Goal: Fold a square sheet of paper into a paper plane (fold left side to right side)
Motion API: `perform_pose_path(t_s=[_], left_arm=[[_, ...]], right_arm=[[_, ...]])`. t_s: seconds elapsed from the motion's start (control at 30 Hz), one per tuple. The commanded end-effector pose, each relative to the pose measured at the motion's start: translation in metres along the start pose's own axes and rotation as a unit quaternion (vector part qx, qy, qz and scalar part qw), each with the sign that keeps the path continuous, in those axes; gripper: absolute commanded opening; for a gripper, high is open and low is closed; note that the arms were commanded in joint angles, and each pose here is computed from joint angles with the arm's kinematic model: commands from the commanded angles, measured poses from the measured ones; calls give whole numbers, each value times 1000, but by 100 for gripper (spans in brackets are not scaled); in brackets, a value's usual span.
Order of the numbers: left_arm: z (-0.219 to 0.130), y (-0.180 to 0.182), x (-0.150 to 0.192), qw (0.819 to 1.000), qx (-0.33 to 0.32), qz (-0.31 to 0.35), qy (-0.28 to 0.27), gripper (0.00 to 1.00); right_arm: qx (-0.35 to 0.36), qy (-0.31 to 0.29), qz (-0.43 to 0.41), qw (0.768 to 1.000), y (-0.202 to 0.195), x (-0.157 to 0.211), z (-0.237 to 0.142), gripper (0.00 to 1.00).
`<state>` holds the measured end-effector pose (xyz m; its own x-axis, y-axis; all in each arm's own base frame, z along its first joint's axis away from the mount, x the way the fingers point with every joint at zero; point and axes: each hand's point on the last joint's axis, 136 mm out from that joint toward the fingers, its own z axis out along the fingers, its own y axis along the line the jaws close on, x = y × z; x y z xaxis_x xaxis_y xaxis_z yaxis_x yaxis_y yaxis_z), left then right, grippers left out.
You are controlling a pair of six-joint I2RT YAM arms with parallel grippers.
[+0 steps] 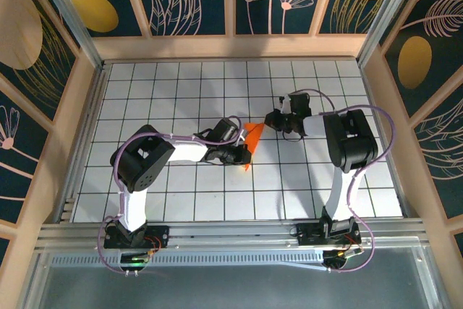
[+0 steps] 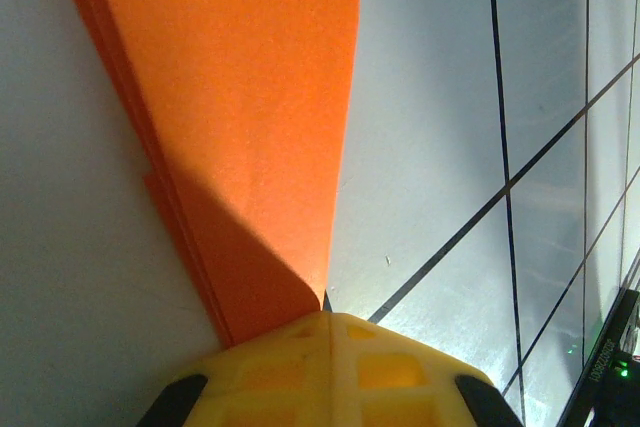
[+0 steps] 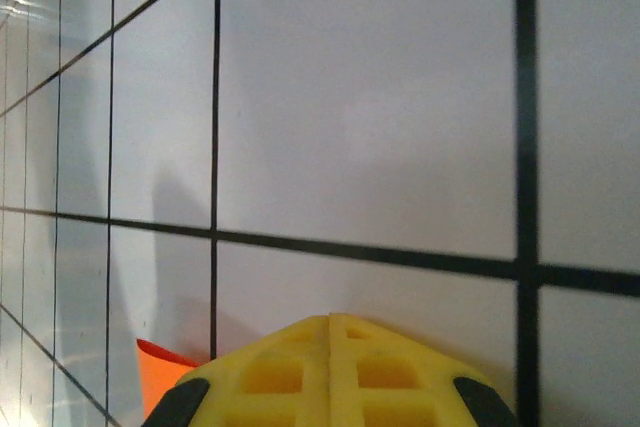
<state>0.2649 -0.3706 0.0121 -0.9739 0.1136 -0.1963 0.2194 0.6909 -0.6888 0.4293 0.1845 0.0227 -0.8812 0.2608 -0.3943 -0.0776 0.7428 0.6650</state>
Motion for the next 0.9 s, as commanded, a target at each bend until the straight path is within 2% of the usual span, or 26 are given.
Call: perform_pose_path(t_s=[0.0,0.17,0.3,0.57,0.73,0.87], left_arm=[[3,63,36,993,-105,-47,40,3],[3,63,35,993,-103,-47,37,3],[3,61,34,993,-101,-47,36,3],[1,61,33,993,-101,-48,31,3],[2,62,34,993,-102,-48,31,3],[2,60,31,993,-100,-47,27,3]], right_arm=[[55,-2,8,998,-34,-6,2,0],[50,-16,-1,999,-24,-20,-10,0],[26,-23,-3,999,-4,-16,-30,0],[-27,0,17,999,36,35,-67,0],[-73,32,21,997,69,70,-63,0],[-79,51,18,995,82,83,-53,0]])
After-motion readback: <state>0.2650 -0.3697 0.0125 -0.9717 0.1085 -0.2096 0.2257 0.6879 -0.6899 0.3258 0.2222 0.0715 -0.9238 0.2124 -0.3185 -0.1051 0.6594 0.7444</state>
